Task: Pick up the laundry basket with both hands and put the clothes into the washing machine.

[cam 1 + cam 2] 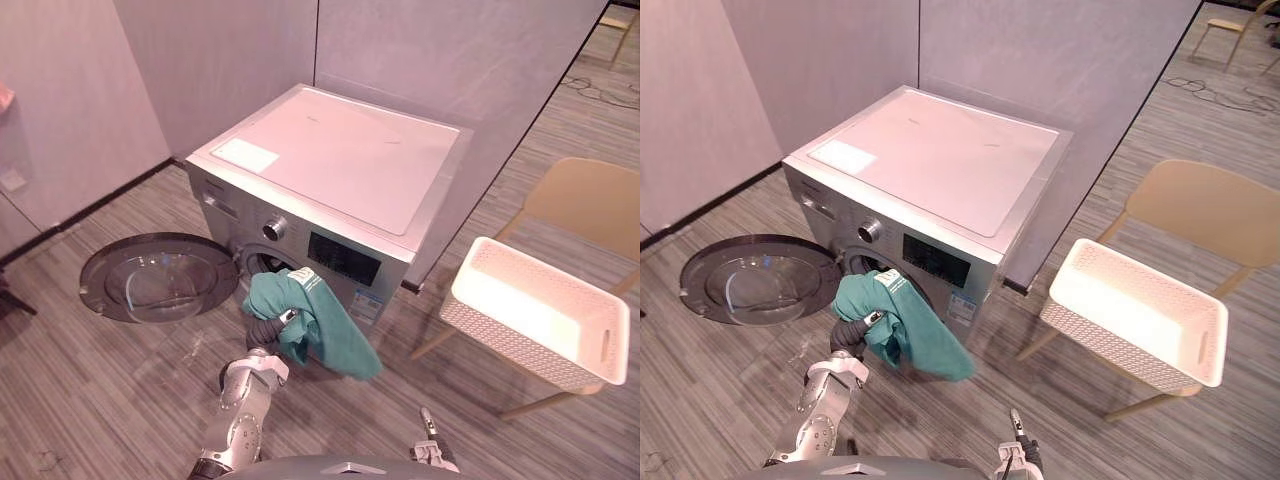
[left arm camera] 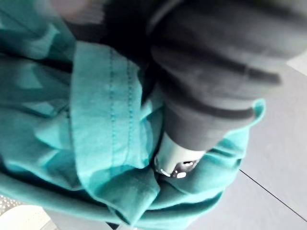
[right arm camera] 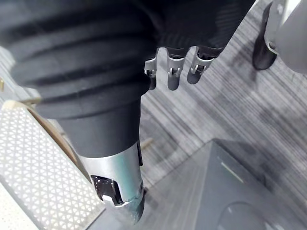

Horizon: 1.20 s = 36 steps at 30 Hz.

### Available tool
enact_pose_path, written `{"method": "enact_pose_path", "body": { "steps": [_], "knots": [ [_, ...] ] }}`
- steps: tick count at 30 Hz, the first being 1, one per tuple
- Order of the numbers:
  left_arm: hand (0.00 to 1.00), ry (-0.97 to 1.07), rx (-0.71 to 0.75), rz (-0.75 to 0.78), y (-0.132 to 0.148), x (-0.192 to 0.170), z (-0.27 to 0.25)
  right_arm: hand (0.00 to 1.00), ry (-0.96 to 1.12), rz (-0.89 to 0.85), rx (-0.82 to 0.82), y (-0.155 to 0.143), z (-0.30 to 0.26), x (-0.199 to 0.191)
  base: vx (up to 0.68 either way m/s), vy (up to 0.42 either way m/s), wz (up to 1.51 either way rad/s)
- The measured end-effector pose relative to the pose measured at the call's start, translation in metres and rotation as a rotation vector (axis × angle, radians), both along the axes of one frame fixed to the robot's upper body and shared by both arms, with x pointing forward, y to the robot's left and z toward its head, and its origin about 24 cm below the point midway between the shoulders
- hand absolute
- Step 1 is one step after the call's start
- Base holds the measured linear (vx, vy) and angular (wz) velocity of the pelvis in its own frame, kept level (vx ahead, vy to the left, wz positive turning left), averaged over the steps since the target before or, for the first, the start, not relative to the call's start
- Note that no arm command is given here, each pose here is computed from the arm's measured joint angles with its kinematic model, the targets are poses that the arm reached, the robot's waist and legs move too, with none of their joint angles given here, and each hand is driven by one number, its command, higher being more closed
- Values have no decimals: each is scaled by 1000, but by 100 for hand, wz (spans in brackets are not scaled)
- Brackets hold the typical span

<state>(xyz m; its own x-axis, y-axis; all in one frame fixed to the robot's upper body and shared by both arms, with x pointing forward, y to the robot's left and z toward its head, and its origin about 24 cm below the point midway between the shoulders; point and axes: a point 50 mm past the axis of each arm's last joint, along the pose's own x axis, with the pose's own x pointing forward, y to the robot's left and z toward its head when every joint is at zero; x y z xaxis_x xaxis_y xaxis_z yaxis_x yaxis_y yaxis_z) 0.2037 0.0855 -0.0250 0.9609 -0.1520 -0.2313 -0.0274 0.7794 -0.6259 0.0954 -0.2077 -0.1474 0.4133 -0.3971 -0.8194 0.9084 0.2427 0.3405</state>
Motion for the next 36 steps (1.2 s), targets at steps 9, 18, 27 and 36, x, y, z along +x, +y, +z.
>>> {"method": "enact_pose_path", "body": {
  "steps": [9, 18, 27, 36],
  "knots": [
    [100, 26, 21, 27, 8, -10, -4, 0, -86, 136, -48, 3, 13, 33, 216, 303, -60],
    [100, -41, 142, 35, 41, -1, 5, 0, 7, 190, -19, 18, 0, 22, 284, 395, -47],
    [100, -11, 106, 37, 34, 9, -3, 0, -11, 347, -152, -9, 10, 34, 61, -74, -34],
    [100, -229, 93, 117, 26, 80, 63, 0, -369, 400, -252, 6, 65, 92, -117, -23, 7]
  ]
}}
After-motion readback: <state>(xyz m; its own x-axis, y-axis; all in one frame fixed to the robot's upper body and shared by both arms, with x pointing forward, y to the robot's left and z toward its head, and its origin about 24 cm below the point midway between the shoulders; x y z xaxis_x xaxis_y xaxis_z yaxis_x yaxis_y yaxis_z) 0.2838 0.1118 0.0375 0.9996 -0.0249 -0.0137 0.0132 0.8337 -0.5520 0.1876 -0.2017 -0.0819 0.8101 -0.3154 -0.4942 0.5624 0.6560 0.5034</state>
